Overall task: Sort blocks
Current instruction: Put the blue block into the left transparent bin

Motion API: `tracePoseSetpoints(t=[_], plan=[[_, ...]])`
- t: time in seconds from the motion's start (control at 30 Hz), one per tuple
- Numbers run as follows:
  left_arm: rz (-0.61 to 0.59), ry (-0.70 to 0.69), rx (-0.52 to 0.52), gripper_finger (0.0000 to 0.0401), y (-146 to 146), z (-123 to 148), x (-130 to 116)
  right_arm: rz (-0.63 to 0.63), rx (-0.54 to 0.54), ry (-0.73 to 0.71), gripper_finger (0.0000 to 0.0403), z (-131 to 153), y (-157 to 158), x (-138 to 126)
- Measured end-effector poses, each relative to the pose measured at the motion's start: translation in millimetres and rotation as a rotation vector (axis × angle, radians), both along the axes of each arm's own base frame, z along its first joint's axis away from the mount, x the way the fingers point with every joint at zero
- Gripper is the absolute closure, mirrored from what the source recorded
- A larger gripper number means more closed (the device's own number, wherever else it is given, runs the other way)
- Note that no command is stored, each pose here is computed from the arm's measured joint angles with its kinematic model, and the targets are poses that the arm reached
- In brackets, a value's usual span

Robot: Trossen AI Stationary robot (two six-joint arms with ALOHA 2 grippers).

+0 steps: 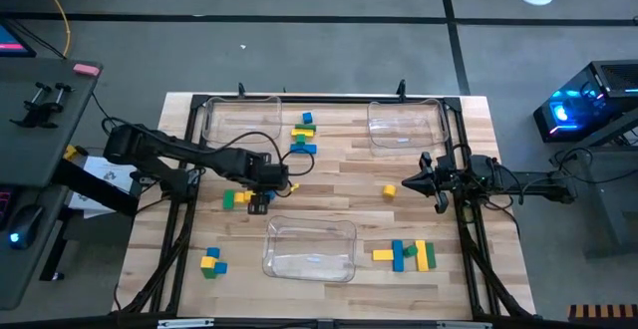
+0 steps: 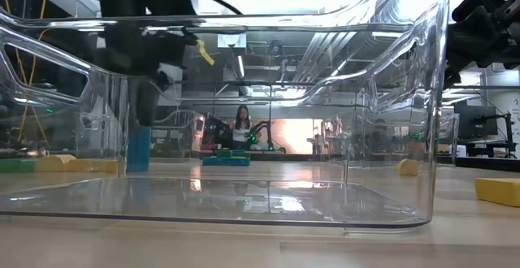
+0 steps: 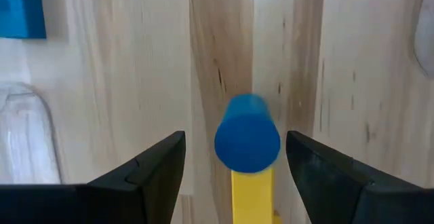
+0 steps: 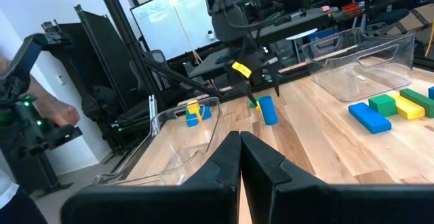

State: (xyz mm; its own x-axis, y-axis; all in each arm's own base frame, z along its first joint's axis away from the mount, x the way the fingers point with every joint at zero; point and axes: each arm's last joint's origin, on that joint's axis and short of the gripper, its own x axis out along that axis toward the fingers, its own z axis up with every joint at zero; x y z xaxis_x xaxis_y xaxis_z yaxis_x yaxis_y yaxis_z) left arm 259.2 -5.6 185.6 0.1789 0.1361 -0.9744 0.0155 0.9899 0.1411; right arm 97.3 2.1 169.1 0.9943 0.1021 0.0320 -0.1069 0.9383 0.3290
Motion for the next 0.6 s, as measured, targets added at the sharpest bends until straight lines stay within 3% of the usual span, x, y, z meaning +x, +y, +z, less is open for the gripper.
tracePoseSetpoints(t=[0.2,0.6], plan=[[0.011,-0.051,-0.004,0.0158,1,-6,2,0.0,0.0,0.0,0.0398,0,0,0],[-0.05,0.015,-0.023,0.016,0,-18,4,0.0,0.0,0.0,0.0398,0,0,0]])
